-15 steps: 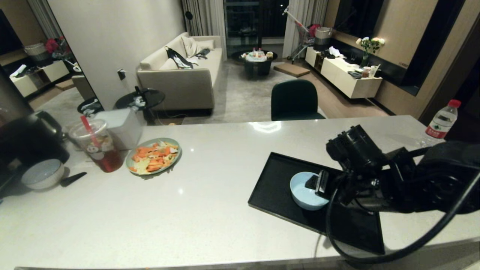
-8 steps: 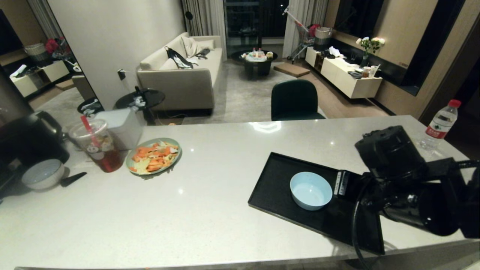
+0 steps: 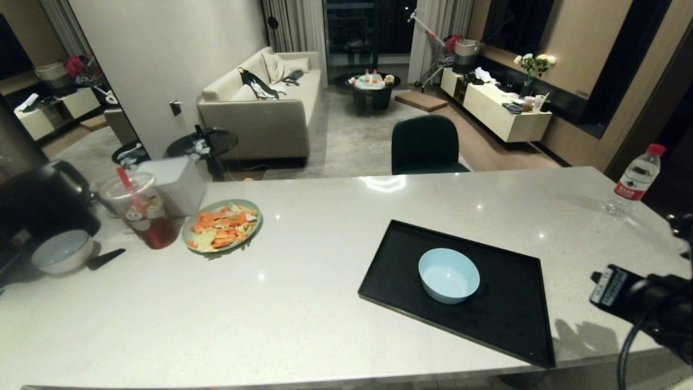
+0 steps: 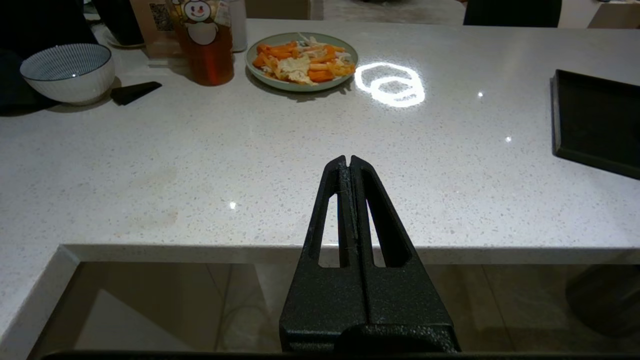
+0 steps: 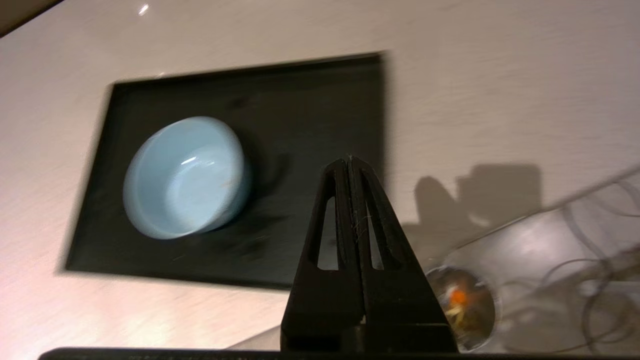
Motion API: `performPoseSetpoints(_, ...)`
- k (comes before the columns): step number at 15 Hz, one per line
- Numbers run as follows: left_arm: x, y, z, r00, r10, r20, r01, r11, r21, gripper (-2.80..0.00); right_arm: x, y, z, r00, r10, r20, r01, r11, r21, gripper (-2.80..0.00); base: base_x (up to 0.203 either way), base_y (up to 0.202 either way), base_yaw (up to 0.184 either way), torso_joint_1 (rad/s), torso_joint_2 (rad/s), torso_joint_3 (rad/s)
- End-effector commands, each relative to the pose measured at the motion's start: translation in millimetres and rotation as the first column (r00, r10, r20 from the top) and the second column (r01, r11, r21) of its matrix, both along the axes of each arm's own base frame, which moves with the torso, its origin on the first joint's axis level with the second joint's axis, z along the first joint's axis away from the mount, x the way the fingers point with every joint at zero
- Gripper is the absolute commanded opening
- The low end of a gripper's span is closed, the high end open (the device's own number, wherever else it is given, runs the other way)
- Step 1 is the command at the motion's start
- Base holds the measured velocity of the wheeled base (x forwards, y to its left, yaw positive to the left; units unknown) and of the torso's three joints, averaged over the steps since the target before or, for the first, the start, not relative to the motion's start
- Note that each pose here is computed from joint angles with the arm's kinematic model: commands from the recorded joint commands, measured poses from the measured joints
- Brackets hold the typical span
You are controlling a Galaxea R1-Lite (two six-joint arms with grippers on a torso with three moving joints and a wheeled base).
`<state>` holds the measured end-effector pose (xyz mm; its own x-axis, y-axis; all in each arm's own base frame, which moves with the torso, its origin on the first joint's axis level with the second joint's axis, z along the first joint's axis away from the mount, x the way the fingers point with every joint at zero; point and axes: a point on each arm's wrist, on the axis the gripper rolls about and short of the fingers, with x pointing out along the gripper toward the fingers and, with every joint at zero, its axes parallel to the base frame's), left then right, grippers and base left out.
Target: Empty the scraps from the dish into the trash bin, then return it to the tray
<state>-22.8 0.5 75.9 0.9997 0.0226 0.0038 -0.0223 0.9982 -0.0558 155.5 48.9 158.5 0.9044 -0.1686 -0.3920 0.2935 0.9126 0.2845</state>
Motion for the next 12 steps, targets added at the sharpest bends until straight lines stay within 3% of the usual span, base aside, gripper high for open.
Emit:
performPoseSetpoints(1,0.1,0.0,0.1,1.000,-0.001,-0.001,0.001,1.000,-0.001,-2.80,-31.4,-24.8,-12.6,0.994,-0.087,0.064,0.088,0.996,-0.021,-2.80,0.000,0.000,0.000,0.000,0.00,0.000)
performPoseSetpoints(4,0.1,0.0,0.1,1.000,0.000,-0.001,0.000,1.000,-0.001,-2.80,-62.7,-48.9,-31.2,0.969,-0.230,0.086,0.238,0.967,-0.096,-2.80,0.000,0.000,0.000,0.000,0.00,0.000)
performPoseSetpoints(7,0.1,0.0,0.1,1.000,0.000,-0.001,0.000,1.000,-0.001,-2.80,-95.6,-56.9,-39.6,0.955,-0.258,0.149,0.280,0.947,-0.158,-2.80,0.000,0.000,0.000,0.000,0.00,0.000)
performPoseSetpoints(10,0.1,0.0,0.1,1.000,0.000,-0.001,0.000,1.000,-0.001,-2.80,-132.8,-58.8,-47.1,0.948,-0.216,0.235,0.263,0.946,-0.189,-2.80,0.000,0.000,0.000,0.000,0.00,0.000)
performPoseSetpoints(12,0.1,0.0,0.1,1.000,0.000,-0.001,0.000,1.000,-0.001,-2.80,-146.8,-57.3,-58.6,0.974,-0.096,0.204,0.142,0.964,-0.224,-2.80,0.000,0.000,0.000,0.000,0.00,0.000)
